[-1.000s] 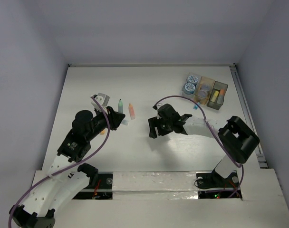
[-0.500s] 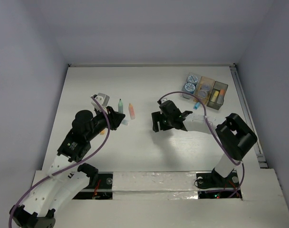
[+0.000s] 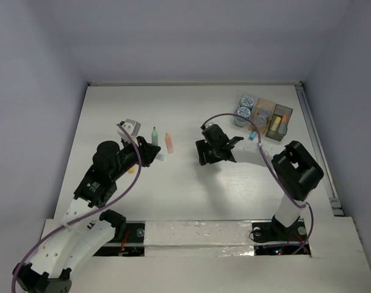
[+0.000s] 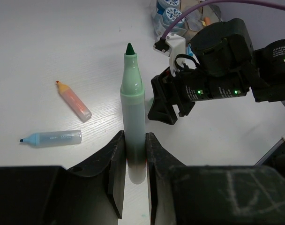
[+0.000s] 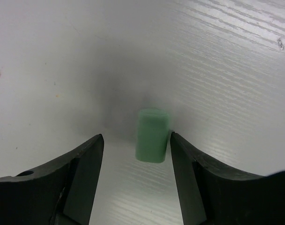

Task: Sort the stationery into containers
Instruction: Close the pen cap on the pen.

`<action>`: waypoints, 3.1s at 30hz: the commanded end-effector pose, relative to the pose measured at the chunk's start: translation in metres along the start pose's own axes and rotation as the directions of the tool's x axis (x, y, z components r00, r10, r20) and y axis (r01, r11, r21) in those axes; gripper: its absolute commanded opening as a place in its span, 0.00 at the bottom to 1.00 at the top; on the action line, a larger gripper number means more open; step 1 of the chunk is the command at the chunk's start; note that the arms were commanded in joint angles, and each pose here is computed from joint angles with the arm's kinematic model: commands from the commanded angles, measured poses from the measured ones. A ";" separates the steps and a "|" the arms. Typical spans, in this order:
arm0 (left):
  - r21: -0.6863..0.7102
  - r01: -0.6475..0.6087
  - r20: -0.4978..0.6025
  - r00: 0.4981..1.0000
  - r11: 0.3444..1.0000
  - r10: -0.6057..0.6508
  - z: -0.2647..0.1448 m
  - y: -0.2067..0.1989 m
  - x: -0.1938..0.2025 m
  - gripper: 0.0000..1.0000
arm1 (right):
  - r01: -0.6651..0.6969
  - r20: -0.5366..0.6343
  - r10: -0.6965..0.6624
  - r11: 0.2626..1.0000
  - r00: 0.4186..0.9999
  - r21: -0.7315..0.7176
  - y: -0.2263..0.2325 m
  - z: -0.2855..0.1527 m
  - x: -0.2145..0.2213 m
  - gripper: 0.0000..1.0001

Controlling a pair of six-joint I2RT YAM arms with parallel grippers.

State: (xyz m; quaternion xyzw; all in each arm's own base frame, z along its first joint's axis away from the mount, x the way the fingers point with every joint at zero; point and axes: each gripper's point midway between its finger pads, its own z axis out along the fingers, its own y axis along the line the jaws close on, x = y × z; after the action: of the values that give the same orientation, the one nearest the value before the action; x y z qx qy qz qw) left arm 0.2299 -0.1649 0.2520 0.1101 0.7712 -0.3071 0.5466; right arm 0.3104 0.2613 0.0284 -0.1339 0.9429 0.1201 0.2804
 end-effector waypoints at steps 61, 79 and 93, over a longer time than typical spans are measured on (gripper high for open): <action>0.177 0.020 -0.119 0.993 0.984 0.001 0.028 -0.023 0.020 0.00 | 0.036 0.624 0.477 0.777 0.619 -0.629 0.173 -0.228 -0.234 0.00; 0.077 0.002 -0.048 0.999 0.997 0.002 0.021 -0.009 0.004 0.00 | 0.052 0.640 0.416 0.812 0.646 -0.581 0.193 -0.214 -0.215 0.00; 0.099 0.009 -0.084 0.996 0.995 0.000 0.025 -0.011 0.012 0.00 | 0.073 0.648 0.401 0.814 0.648 -0.577 0.199 -0.210 -0.213 0.00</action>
State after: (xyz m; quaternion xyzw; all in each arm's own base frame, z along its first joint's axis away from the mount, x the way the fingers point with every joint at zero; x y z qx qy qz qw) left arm 0.2360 -0.1882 0.2264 0.1396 0.7924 -0.3344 0.4907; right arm 0.3182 0.4204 0.3107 -0.0636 0.7146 0.4317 0.5467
